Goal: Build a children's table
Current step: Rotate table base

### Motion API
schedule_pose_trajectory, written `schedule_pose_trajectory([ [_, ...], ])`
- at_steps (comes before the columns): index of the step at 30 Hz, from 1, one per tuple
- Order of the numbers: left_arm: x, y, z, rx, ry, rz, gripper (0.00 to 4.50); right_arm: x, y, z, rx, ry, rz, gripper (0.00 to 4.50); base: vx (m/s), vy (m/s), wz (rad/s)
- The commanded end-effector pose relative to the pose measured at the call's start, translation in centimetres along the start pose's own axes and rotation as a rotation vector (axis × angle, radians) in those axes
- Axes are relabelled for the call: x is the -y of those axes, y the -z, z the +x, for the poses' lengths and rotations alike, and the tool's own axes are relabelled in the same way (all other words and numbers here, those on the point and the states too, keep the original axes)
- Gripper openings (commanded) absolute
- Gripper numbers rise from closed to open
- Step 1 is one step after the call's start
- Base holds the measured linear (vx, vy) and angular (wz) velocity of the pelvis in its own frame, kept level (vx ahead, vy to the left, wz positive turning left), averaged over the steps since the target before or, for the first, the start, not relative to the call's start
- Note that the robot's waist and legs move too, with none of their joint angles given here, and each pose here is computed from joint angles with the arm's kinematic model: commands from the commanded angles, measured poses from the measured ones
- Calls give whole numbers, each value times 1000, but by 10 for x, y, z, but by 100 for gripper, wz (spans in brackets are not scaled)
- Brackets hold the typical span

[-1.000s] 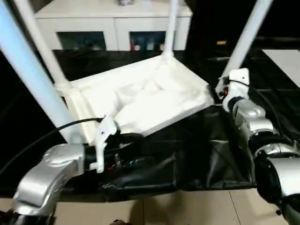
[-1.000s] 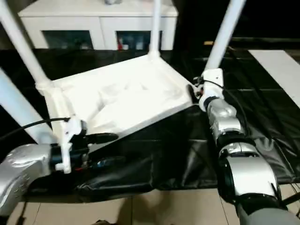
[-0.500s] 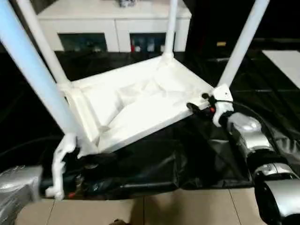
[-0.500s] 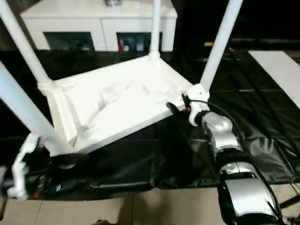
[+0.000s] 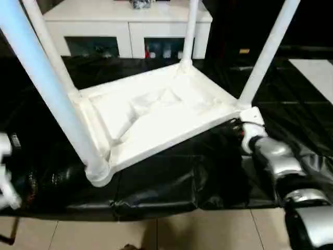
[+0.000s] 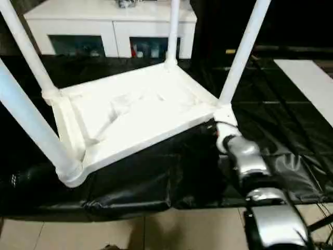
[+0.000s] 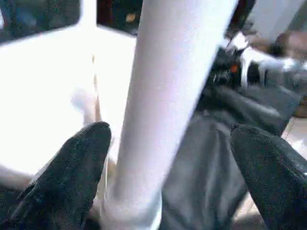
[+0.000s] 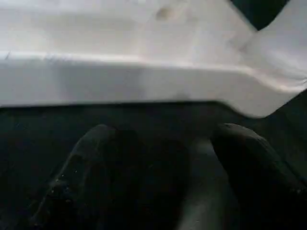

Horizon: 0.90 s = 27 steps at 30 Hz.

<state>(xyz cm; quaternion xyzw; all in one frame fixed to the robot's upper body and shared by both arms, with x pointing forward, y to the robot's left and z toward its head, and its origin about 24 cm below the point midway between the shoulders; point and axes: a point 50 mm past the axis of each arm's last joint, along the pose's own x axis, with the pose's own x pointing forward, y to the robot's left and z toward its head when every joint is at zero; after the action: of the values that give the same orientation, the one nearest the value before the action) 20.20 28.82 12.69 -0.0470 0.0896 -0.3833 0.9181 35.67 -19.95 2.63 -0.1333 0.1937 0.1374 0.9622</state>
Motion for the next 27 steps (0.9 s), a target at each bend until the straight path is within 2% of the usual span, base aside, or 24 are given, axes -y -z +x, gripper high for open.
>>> schedule_pose_trajectory([
  [1, 7, 4, 19, -1, 78, -9, 447, -6, -5, 5, -10, 9, -16, 355, 0, 0, 0],
  [2, 11, 4, 29, 6, 122, -11, 447, -12, -6, 7, -18, 7, -18, 355, 0, 0, 0],
  [8, 21, 1, 56, 37, 254, -31, 447, -28, -10, 14, -33, -4, -43, 355, 0, 0, 0],
  [15, 48, -1, 99, 15, 481, -36, 447, -52, -26, 22, 29, -75, 1, 355, 0, 0, 0],
  [19, 56, -2, 109, 11, 534, -34, 447, -61, -28, 24, 43, -118, 0, 355, 0, 0, 0],
  [21, 63, -4, 124, 9, 582, -20, 447, -73, -30, 25, 63, -177, -7, 355, 0, 0, 0],
  [24, 65, -5, 133, 12, 604, -9, 447, -79, -32, 25, 78, -204, -9, 355, 0, 0, 0],
  [25, 67, -8, 144, 15, 622, 9, 447, -87, -34, 25, 99, -245, -2, 355, 0, 0, 0],
  [27, 68, -9, 150, 13, 628, 20, 447, -92, -35, 25, 111, -273, 0, 355, 0, 0, 0],
])
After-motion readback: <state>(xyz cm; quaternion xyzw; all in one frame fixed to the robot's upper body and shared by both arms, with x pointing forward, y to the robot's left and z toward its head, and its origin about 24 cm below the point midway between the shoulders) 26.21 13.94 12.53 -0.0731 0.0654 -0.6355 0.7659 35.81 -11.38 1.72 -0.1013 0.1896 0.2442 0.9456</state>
